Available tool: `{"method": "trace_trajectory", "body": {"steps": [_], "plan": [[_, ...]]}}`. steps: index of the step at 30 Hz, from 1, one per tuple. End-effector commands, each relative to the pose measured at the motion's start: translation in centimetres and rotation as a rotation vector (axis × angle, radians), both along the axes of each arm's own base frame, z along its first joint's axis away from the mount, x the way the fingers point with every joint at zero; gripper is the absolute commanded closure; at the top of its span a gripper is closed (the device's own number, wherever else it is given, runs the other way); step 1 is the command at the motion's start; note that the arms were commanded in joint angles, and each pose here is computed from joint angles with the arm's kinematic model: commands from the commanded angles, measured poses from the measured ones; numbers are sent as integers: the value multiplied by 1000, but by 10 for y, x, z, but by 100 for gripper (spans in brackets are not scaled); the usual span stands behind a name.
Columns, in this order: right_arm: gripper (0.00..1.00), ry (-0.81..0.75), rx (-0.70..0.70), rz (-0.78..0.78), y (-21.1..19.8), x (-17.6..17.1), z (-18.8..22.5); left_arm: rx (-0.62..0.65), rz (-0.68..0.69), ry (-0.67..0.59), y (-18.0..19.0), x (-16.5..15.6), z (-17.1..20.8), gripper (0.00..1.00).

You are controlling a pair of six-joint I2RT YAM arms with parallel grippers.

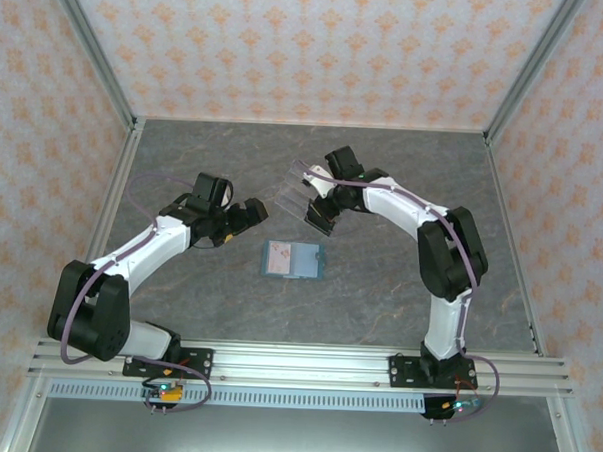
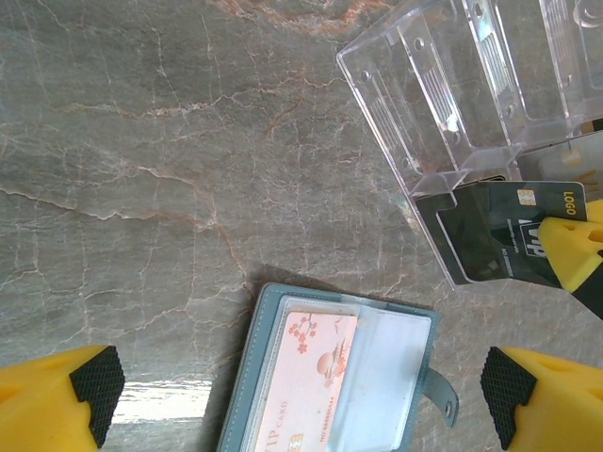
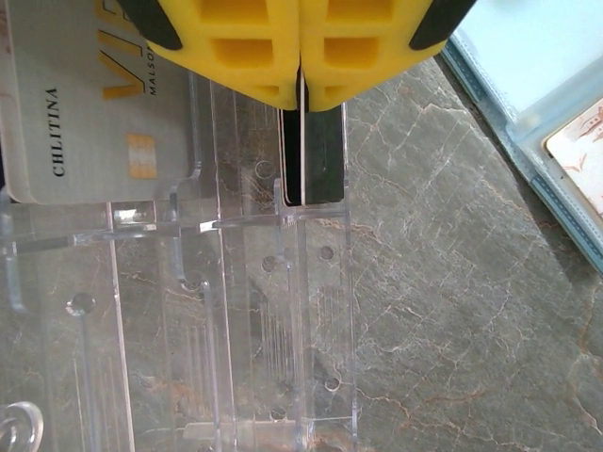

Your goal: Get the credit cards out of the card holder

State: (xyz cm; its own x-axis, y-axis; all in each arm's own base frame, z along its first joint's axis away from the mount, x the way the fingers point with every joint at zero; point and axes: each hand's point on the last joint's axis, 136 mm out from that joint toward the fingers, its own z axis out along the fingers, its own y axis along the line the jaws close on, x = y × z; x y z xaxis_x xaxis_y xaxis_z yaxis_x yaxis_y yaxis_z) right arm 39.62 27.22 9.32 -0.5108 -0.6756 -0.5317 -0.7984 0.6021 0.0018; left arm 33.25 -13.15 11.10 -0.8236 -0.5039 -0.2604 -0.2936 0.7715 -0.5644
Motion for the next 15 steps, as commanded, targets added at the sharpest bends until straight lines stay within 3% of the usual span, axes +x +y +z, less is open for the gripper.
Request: {"method": "trace_trajectory", "body": {"steps": [1, 5, 13, 15], "plan": [[90, -15, -41, 14, 0, 4, 1, 3, -10, -17, 1, 3, 1, 0], [79, -12, -46, 0, -1, 6, 1, 1, -11, -11, 0, 3, -1, 0], [76, -21, -6, -33, 0, 3, 22, 7, -6, -4, 2, 3, -3, 0], [69, -11, 42, -72, 3, -1, 37, 13, 5, 7, 4, 1, -5, 0]]}}
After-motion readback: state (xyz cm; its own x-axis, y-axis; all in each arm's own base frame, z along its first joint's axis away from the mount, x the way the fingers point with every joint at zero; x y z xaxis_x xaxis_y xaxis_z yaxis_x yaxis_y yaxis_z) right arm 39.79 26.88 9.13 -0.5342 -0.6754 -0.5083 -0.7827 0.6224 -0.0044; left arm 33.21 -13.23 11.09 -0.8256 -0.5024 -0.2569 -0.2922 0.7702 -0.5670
